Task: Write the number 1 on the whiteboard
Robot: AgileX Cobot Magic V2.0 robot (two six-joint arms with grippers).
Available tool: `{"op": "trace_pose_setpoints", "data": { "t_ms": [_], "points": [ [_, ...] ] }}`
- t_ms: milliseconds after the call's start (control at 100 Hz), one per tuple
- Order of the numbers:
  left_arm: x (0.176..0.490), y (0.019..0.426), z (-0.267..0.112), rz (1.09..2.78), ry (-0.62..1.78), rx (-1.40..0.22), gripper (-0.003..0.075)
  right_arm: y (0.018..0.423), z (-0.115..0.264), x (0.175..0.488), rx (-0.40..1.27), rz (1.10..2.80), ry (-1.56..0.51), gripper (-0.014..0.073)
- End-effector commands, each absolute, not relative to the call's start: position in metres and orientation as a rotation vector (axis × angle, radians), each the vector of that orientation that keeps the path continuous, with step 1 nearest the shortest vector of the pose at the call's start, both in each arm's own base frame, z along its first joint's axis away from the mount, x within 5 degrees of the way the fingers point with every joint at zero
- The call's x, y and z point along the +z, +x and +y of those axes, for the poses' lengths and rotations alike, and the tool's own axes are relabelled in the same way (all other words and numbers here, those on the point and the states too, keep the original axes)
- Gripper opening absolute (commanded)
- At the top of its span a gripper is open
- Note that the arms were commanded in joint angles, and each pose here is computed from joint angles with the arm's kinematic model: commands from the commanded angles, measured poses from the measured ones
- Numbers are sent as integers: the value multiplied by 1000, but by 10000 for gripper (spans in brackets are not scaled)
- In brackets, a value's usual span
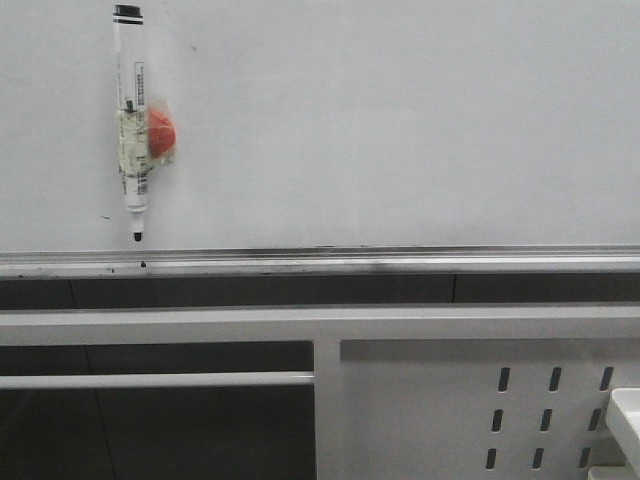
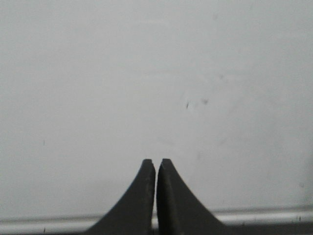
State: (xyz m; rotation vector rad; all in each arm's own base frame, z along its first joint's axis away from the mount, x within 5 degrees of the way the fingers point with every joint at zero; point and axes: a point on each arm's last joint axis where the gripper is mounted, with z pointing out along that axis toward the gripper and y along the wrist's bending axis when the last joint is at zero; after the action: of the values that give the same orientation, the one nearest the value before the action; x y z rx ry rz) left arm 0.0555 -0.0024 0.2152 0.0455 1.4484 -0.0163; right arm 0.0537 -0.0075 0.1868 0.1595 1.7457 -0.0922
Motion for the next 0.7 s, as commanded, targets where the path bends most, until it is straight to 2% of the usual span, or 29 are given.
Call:
{"op": "trace_pose_setpoints", "data": {
  "t_ms": [0, 180, 320, 440, 580, 620, 690],
  "points": [
    [223, 51, -4, 1250, 53, -39, -20, 54, -9, 200, -118, 1555, 154, -50],
    [233, 47, -5, 1136, 60, -48, -20, 53, -10, 213, -132, 1416, 149, -50],
    [237, 46, -5, 1116, 49, -57, -20, 50, -11, 225, -136, 1279, 152, -50],
    [247, 46, -1, 1225, -83, -162, -20, 44, -13, 245, 65, 1114, 316, -50],
    [273, 47, -2, 1441, -79, -161, -20, 42, -5, 271, 67, 1442, 266, -50],
    [285, 47, -3, 1448, -84, -171, -20, 43, -4, 277, 84, 1520, 268, -50],
    [303, 48, -2, 1397, -86, -176, -20, 45, -3, 292, 105, 1560, 268, -50]
  ]
}}
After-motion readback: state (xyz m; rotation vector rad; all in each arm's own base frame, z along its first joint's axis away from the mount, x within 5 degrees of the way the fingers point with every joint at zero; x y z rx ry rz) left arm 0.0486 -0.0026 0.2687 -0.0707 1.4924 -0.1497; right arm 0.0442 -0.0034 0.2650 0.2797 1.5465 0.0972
